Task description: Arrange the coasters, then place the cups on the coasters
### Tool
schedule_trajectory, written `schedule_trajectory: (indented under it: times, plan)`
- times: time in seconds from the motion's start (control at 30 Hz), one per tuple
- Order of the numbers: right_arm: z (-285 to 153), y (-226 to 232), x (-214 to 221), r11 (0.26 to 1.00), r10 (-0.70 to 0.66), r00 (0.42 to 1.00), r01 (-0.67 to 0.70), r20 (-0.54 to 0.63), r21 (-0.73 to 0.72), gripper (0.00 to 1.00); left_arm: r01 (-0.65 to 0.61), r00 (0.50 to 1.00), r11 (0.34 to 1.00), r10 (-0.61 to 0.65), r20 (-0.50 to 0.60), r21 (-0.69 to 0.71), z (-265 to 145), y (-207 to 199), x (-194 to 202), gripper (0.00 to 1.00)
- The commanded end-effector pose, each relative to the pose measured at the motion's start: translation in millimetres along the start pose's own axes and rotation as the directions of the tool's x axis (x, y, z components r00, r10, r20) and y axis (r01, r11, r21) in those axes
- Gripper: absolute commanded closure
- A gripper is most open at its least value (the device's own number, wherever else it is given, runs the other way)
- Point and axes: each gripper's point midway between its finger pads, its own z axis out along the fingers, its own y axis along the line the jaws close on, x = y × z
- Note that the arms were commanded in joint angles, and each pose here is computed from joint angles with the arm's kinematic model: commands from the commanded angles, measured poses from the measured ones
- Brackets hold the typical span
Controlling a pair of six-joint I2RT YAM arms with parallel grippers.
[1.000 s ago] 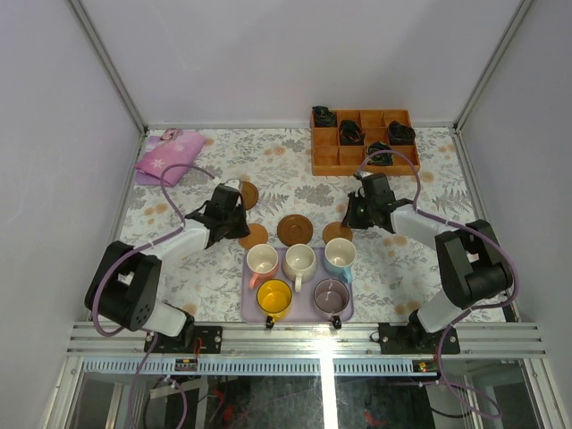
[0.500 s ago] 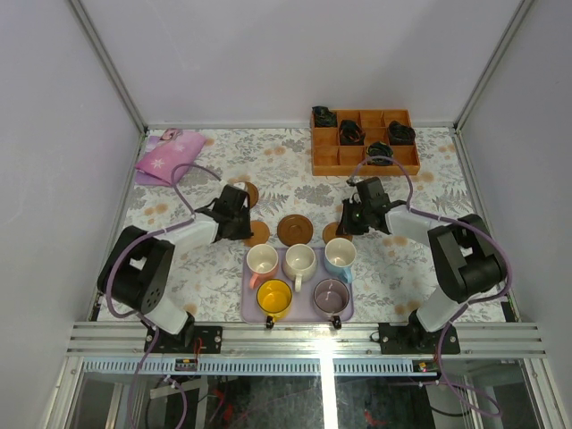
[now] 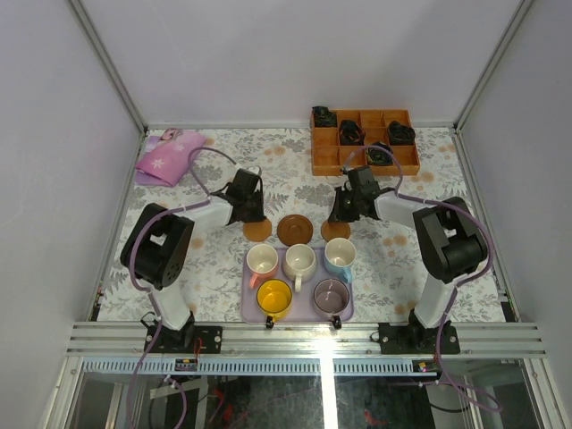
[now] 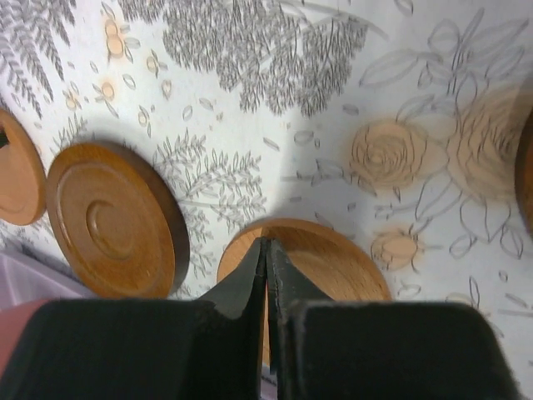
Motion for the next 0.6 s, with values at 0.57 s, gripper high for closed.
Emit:
schedule_trajectory:
  times: [0.57]
  plan:
    - [42.6,-45.6,-58.4,0.962,-0.051,0.998,0.038,0.041,0.272,1.00,-0.055,0.997,0.997,0.051,-0.065,-0.056,63.2,18.3,-20.9,1.00]
